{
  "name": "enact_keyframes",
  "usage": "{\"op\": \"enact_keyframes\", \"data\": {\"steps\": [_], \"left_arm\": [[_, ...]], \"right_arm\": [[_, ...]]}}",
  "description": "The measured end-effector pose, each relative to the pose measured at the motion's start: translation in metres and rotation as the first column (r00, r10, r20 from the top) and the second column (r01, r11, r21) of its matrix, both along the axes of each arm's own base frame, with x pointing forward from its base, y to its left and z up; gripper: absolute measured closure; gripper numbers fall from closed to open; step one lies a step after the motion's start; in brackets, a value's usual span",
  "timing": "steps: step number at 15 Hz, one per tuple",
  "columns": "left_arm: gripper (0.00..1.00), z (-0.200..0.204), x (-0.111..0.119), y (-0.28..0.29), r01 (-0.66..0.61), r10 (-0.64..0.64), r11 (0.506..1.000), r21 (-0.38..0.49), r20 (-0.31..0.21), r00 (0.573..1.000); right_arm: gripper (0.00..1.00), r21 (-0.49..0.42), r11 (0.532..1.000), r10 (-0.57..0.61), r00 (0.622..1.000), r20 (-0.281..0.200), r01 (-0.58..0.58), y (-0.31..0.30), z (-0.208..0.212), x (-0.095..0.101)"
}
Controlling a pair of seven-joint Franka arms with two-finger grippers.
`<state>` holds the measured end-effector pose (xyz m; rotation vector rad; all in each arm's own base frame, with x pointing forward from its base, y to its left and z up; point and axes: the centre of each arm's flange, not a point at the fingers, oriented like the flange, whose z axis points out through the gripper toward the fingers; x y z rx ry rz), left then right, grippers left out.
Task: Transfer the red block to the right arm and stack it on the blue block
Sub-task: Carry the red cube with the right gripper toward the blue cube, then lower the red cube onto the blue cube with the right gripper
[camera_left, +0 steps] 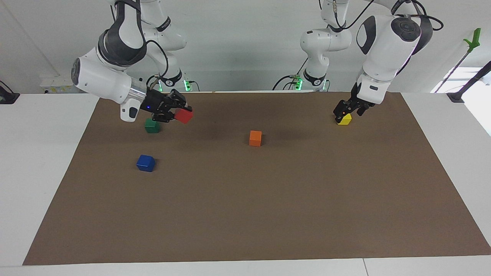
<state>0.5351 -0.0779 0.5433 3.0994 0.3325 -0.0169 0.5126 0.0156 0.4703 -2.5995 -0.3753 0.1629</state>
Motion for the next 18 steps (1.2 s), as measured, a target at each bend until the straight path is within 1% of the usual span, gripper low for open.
{"op": "enact_keyframes", "data": {"steps": [1,3,6,8,9,11,13,15,17,18], "left_arm": [[0.00,-0.001,0.001,0.000,0.005,-0.005,1.000,0.000,-0.002,1.000],[0.00,-0.002,0.003,-0.001,0.030,-0.030,1.000,-0.002,-0.008,1.000],[0.00,0.004,0.009,-0.012,0.097,-0.097,0.995,-0.006,-0.023,0.995],[0.00,0.006,0.009,-0.015,0.109,-0.109,0.994,-0.007,-0.027,0.994],[0.00,0.006,0.009,-0.015,0.111,-0.111,0.994,-0.007,-0.029,0.993],[0.00,0.006,0.009,-0.015,0.114,-0.114,0.993,-0.007,-0.032,0.993],[0.00,0.006,0.009,-0.014,0.114,-0.114,0.993,-0.007,-0.029,0.993],[0.00,0.006,0.009,-0.014,0.118,-0.118,0.993,-0.007,-0.029,0.993],[0.00,0.009,0.011,-0.014,0.139,-0.139,0.990,-0.008,-0.024,0.990],[0.00,0.011,0.012,-0.014,0.144,-0.145,0.989,-0.009,-0.019,0.989]], "right_arm": [[0.45,-0.064,0.998,-0.004,1.000,-0.002,0.004,-0.007,0.000,0.001],[0.45,-0.180,0.983,-0.034,0.999,0.009,0.035,-0.017,-0.001,0.005],[0.45,-0.303,0.949,-0.079,0.996,0.045,0.089,-0.028,-0.005,0.014],[0.45,-0.380,0.914,-0.123,0.990,0.074,0.142,-0.034,-0.012,0.023],[0.45,-0.408,0.897,-0.153,0.985,0.080,0.172,-0.036,-0.017,0.028],[0.45,-0.435,0.872,-0.217,0.974,0.065,0.223,-0.038,-0.033,0.037],[0.45,-0.451,0.860,-0.246,0.968,0.042,0.238,-0.044,-0.049,0.048],[0.45,-0.470,0.855,-0.245,0.969,0.009,0.221,-0.048,-0.059,0.057],[0.45,-0.496,0.848,-0.232,0.972,-0.025,0.189,-0.049,-0.059,0.066],[0.45,-0.501,0.846,-0.228,0.973,-0.028,0.183,-0.048,-0.057,0.071]]}}
